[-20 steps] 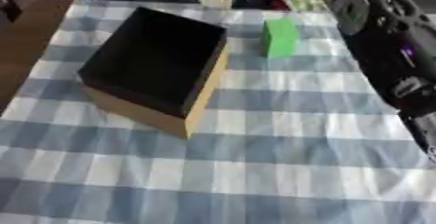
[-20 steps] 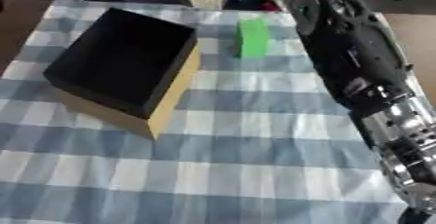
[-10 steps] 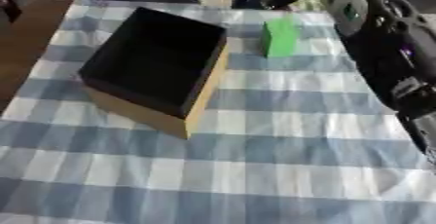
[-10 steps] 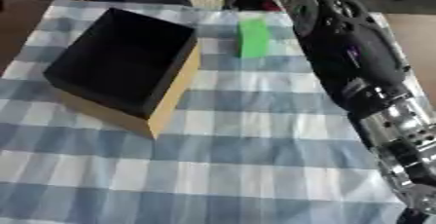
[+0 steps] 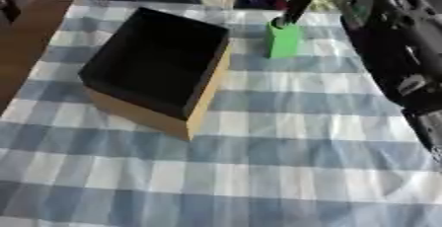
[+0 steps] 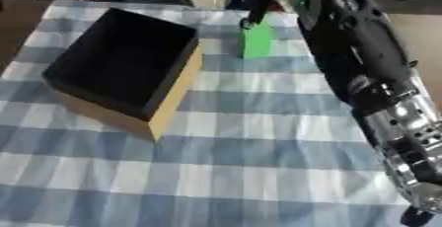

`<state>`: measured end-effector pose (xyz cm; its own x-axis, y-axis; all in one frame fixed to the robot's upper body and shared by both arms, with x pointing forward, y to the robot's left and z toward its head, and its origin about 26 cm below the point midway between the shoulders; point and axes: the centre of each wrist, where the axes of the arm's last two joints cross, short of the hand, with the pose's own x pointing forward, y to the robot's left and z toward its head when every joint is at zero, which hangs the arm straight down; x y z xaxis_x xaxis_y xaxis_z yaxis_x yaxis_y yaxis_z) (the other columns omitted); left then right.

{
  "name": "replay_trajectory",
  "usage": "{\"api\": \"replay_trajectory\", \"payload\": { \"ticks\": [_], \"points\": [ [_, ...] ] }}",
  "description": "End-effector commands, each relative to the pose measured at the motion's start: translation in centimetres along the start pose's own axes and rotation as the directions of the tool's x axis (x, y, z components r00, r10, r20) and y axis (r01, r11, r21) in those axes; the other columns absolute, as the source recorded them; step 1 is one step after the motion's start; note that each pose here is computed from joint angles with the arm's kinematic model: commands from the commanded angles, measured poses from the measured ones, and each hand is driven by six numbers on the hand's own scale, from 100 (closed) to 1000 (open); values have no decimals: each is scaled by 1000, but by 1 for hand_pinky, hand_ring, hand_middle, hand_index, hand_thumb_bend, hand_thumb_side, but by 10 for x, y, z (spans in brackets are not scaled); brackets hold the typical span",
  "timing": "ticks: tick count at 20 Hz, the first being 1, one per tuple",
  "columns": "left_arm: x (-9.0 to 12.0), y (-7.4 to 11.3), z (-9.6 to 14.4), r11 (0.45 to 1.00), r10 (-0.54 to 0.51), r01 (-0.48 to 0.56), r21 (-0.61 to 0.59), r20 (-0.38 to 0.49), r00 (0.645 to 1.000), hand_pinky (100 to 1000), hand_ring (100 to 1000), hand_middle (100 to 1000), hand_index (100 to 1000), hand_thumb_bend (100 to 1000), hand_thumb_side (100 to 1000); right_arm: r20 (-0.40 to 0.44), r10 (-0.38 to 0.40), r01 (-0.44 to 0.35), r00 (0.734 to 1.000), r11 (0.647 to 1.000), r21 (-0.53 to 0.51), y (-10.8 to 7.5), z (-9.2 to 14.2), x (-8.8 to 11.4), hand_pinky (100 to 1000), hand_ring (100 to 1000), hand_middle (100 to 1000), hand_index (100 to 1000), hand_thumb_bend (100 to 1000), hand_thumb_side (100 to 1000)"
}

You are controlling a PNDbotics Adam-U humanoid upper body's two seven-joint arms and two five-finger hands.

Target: Pick up objects on the table and place them in the box.

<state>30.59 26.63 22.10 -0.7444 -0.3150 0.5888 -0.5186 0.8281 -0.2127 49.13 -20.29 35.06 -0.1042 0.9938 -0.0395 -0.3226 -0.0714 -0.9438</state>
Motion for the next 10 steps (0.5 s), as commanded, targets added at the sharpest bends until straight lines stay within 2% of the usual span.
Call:
{"api": "replay_trajectory", "payload": {
  "ticks": [1, 7, 10],
  "points": [
    [6, 0, -6, 1000, 2, -1, -12, 34, 999, 615, 705, 575, 717, 246, 391, -45, 32, -34, 998, 999, -29, -17, 12, -5, 1000, 1000, 958, 1000, 367, 209],
    [6, 1, -6, 1000, 0, 0, -14, 37, 999, 614, 705, 575, 717, 244, 388, -100, 62, -62, 993, 998, 3, -11, 5, -9, 1000, 1000, 976, 1000, 434, 226],
    [6, 1, -7, 1000, 0, 1, -15, 40, 999, 614, 705, 575, 716, 244, 389, -112, 79, -79, 991, 997, 4, -10, 4, -11, 1000, 1000, 971, 1000, 452, 206]
  ]
}}
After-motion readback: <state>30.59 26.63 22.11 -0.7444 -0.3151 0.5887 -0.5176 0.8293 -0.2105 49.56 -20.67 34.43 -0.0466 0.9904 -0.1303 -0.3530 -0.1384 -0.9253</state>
